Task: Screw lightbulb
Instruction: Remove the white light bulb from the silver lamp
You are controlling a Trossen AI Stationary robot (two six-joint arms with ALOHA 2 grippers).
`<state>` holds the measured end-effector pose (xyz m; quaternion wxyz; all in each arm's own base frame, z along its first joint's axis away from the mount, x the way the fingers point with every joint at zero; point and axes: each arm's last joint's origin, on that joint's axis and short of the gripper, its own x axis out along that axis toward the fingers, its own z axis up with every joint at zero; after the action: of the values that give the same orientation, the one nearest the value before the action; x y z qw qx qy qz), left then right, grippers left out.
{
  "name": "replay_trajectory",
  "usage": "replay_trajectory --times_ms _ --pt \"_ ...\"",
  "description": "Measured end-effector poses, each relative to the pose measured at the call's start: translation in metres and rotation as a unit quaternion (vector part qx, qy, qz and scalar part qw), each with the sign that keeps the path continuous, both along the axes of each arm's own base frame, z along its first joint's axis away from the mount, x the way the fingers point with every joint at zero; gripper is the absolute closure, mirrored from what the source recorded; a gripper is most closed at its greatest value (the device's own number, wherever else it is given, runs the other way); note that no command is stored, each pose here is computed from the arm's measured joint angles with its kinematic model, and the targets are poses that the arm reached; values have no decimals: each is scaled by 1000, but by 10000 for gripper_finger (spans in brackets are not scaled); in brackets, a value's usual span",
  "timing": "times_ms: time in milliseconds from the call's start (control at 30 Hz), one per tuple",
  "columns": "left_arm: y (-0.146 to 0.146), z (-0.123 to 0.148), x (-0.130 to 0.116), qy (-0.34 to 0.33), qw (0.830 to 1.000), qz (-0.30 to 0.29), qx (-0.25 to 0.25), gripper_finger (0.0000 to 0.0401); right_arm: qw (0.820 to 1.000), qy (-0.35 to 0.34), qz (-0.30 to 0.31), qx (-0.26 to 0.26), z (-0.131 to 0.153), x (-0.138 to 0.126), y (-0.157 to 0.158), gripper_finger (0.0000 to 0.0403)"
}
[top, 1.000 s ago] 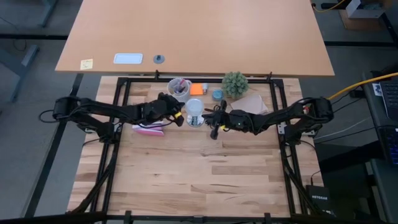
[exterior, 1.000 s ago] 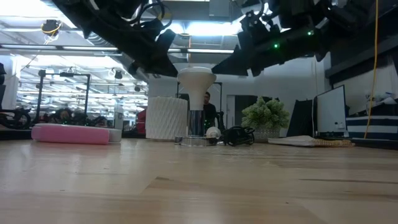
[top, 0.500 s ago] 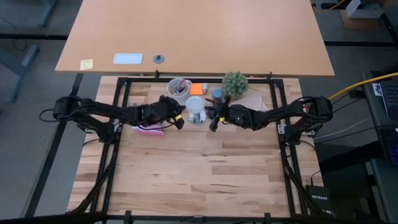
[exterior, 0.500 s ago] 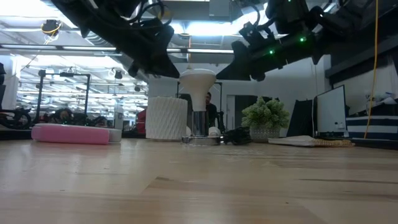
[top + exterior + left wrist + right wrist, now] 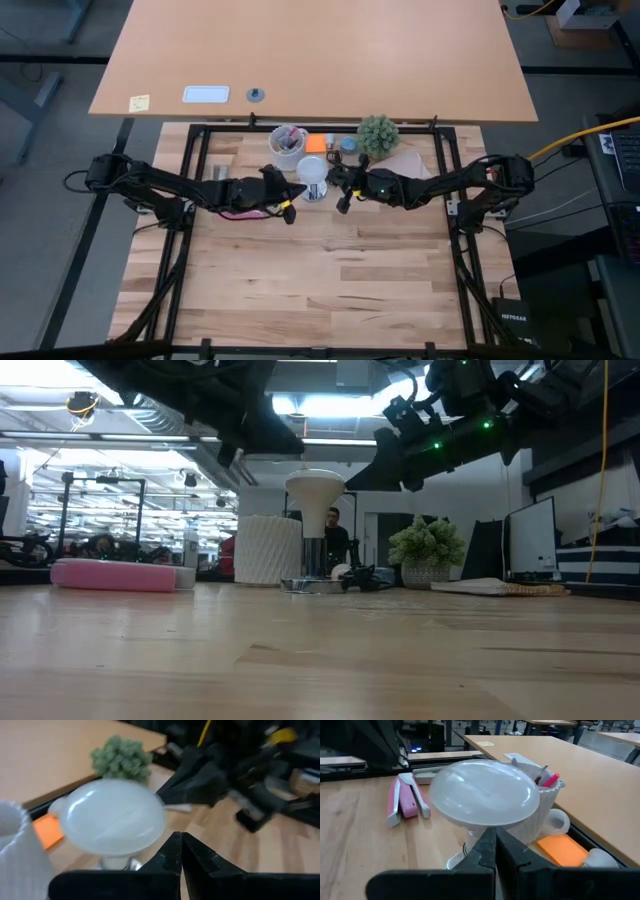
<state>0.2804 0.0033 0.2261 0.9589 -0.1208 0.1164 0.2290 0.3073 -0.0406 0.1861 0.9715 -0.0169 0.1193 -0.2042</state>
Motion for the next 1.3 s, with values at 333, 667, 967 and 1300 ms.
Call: replay_trajectory --times_ms 333,667,967,1300 --pt "4 21 -9 -25 995 64 75 401 996 -16 7 -85 33 -12 27 400" --pt "43 15 -10 -6 989 130 74 400 994 -50 92 -36 33 -8 42 400" --pt "62 -4 -3 22 991 120 50 400 997 -28 53 -40 13 1 39 400" --pt "60 -13 2 28 993 109 35 400 999 -22 4 -27 2 4 9 400"
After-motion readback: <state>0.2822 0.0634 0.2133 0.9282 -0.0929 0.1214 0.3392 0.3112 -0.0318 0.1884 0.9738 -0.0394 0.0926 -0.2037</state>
